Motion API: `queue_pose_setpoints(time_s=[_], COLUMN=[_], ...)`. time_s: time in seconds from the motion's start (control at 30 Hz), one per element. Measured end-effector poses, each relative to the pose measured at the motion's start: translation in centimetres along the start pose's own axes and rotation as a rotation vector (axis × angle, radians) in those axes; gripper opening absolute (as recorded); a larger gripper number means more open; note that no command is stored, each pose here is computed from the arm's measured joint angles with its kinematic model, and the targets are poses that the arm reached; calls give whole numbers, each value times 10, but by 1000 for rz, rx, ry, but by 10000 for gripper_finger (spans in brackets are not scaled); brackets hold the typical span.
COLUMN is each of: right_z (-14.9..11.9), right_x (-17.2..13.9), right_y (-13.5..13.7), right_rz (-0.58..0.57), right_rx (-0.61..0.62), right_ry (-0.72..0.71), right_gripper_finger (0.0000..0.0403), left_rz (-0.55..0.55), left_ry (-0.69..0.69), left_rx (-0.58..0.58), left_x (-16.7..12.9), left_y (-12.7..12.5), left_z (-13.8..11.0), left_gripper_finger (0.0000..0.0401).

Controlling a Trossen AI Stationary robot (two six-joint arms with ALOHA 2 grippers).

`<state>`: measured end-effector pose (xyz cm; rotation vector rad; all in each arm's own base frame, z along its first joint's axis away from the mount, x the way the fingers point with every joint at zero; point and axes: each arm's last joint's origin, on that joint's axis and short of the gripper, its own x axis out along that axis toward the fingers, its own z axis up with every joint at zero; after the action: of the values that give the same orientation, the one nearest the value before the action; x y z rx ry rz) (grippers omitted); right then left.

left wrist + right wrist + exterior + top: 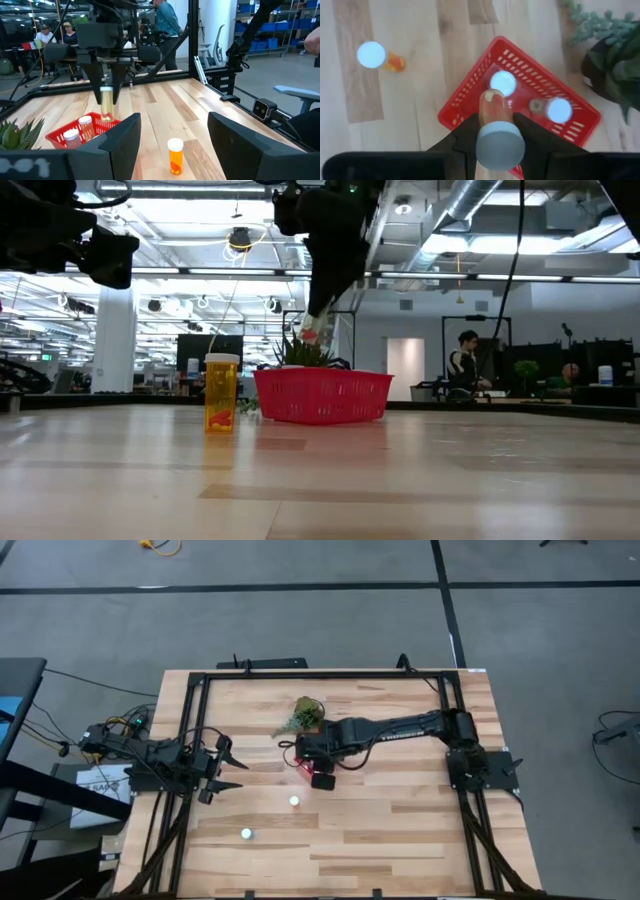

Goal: Pick and place pill bottles into a basket
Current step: Put the yellow pill bottle into the red bin

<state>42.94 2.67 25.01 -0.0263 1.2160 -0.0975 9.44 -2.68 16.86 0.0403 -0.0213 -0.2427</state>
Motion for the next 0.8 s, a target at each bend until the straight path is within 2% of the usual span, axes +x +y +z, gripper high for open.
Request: queue_pose_setpoints(time_s=[0.2, 0.43, 0.8], right_z=[-9, -11, -12], right_x=[13, 27, 37], right_y=[0, 0, 1], right_rz=[13, 37, 59], right_rx=[10, 19, 33], right_ry=[46, 13, 20], right_gripper_finger=[113, 101, 105], left_rz=[0, 0, 0], left_ry=[0, 0, 0], left_rx=[-8, -9, -7], left_x=[0, 0, 0], left_y=[0, 0, 0], left_z=[0, 0, 0], left_gripper_finger=[222, 222, 222])
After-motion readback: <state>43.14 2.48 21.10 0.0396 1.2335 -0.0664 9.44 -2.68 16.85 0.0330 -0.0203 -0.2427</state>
